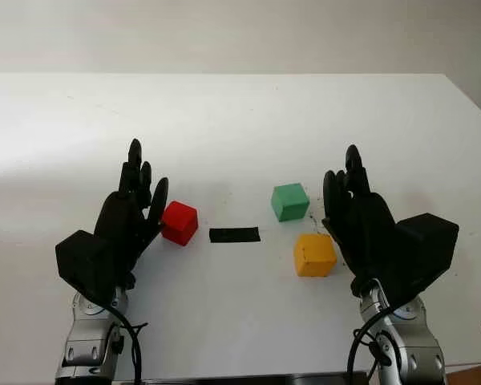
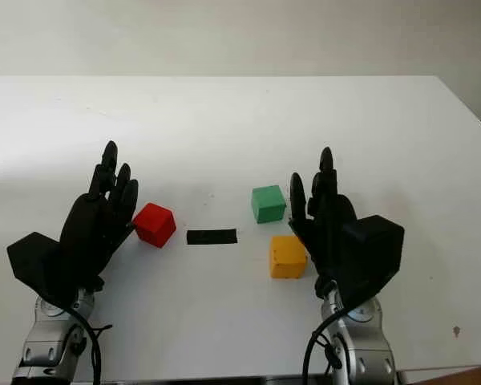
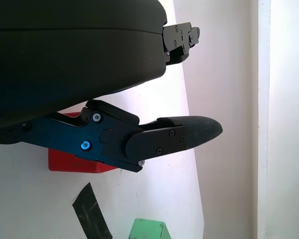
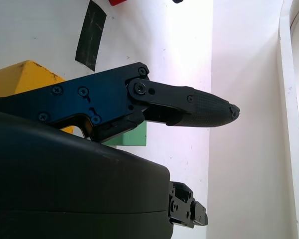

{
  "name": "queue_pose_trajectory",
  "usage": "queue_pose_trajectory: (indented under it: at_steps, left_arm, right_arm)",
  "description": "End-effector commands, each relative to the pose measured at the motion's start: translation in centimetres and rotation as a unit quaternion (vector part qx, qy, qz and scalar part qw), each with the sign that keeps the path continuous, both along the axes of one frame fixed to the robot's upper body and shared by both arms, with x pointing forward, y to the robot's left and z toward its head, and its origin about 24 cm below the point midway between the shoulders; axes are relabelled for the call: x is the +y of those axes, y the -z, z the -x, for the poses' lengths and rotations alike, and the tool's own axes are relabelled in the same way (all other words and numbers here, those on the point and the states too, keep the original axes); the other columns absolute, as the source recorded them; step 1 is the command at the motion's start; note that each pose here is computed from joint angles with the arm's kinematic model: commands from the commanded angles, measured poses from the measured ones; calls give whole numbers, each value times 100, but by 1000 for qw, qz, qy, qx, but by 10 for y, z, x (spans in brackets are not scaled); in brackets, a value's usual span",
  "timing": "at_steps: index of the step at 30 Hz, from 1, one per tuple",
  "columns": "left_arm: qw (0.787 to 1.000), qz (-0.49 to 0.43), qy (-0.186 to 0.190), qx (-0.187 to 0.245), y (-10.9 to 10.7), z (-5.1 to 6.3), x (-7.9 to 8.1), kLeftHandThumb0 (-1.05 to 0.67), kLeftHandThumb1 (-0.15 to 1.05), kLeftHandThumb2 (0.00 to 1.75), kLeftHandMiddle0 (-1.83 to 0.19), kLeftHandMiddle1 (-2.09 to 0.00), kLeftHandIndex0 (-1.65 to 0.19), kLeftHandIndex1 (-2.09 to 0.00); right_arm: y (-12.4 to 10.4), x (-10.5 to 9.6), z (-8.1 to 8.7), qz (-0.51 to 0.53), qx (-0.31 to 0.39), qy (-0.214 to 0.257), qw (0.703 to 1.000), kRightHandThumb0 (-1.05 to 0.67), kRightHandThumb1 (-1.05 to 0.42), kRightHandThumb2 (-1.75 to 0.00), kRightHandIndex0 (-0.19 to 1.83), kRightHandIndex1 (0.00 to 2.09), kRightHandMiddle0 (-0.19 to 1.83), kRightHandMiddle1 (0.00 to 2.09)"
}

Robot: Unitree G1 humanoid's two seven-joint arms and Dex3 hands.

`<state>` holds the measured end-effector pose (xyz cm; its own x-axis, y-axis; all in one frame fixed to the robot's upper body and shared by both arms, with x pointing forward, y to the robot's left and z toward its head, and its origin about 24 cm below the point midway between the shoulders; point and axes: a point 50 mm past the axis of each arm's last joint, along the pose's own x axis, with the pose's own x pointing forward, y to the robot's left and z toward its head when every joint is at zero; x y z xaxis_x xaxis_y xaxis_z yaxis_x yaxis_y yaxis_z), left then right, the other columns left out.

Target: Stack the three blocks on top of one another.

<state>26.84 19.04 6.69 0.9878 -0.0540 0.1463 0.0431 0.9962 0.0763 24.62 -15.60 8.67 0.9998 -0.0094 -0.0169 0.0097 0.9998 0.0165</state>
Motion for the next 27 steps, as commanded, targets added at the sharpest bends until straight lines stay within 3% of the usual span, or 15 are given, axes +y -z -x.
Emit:
queue_pose_trajectory:
  at_steps: [1,13,18,24,27]
  left_arm:
    - [1000,2,1,-7,-3,2,1,-59,105,55,12,-5,17,-5]
    - [1000,-3,6,-11,-5,-4,1,-61,105,54,12,-5,17,-6]
    - [998,-33,14,-49,-19,-6,10,-61,105,53,7,-7,12,-8]
    - [974,-196,29,-110,-50,-14,31,-61,105,38,-29,-8,-18,-11]
    - [945,-295,67,-120,-69,-17,43,-64,105,21,-25,-4,-27,-9]
  right_arm:
    - [-2,0,2,-3,-3,2,1000,-69,-105,-57,-18,5,-16,5]
    - [-3,-1,-2,1,-5,5,1000,-70,-105,-57,-18,5,-16,6]
    - [-3,-1,-3,-1,-9,3,1000,-70,-105,-56,-19,5,-16,5]
    - [-5,0,-3,-1,-12,3,1000,-70,-105,-57,-19,5,-16,5]
    - [-5,1,-3,2,-14,5,1000,-71,-105,-57,-18,5,-16,5]
